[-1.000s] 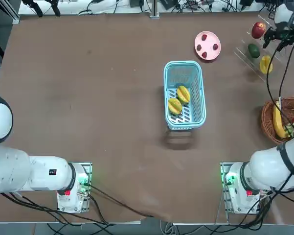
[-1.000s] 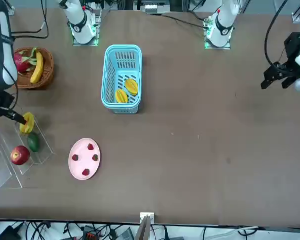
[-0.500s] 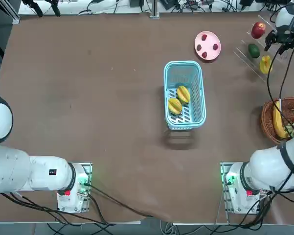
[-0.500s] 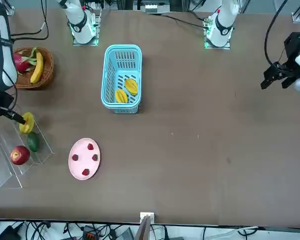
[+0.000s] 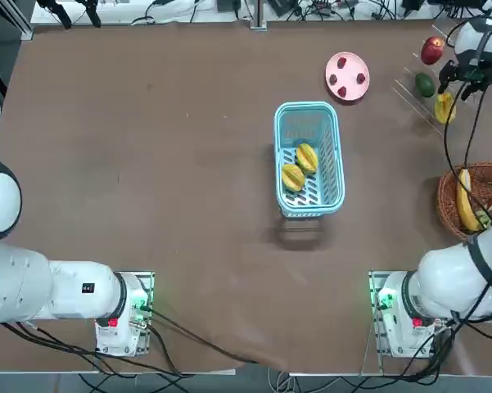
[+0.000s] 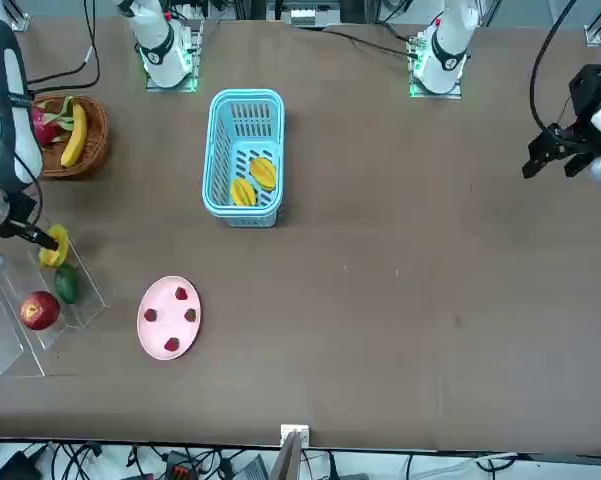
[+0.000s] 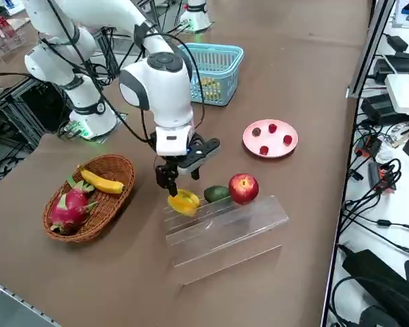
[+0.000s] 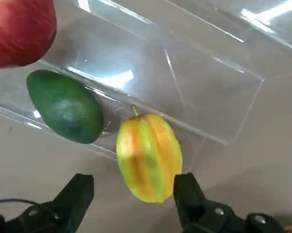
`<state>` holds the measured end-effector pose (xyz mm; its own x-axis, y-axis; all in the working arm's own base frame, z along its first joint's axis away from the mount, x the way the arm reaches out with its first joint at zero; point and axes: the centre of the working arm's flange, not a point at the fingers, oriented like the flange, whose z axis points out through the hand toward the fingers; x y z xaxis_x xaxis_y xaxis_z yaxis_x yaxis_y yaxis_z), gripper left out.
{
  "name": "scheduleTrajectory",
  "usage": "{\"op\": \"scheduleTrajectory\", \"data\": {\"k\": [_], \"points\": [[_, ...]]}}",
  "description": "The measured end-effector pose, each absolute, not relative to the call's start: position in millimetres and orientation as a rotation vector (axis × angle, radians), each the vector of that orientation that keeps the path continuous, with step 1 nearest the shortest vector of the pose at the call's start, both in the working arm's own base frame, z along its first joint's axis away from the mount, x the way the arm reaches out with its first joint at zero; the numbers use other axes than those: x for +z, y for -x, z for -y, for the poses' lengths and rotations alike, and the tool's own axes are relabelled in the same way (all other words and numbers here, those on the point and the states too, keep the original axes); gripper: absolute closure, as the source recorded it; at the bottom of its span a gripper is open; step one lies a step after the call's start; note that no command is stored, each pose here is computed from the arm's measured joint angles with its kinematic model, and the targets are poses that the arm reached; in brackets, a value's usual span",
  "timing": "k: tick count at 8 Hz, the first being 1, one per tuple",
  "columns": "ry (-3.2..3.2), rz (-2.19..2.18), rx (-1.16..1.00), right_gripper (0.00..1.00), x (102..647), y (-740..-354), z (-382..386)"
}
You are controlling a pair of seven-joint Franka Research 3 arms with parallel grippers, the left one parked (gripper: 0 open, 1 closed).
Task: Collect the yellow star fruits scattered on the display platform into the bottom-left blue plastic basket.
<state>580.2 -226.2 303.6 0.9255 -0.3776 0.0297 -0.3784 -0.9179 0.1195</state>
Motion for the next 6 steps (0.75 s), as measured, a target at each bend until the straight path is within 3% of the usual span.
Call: {"op": "scheduleTrajectory", "data": {"k": [6], "points": [[-2.942, 0.672, -0.030, 0.00, 287.3, -564.4, 261.7]]}}
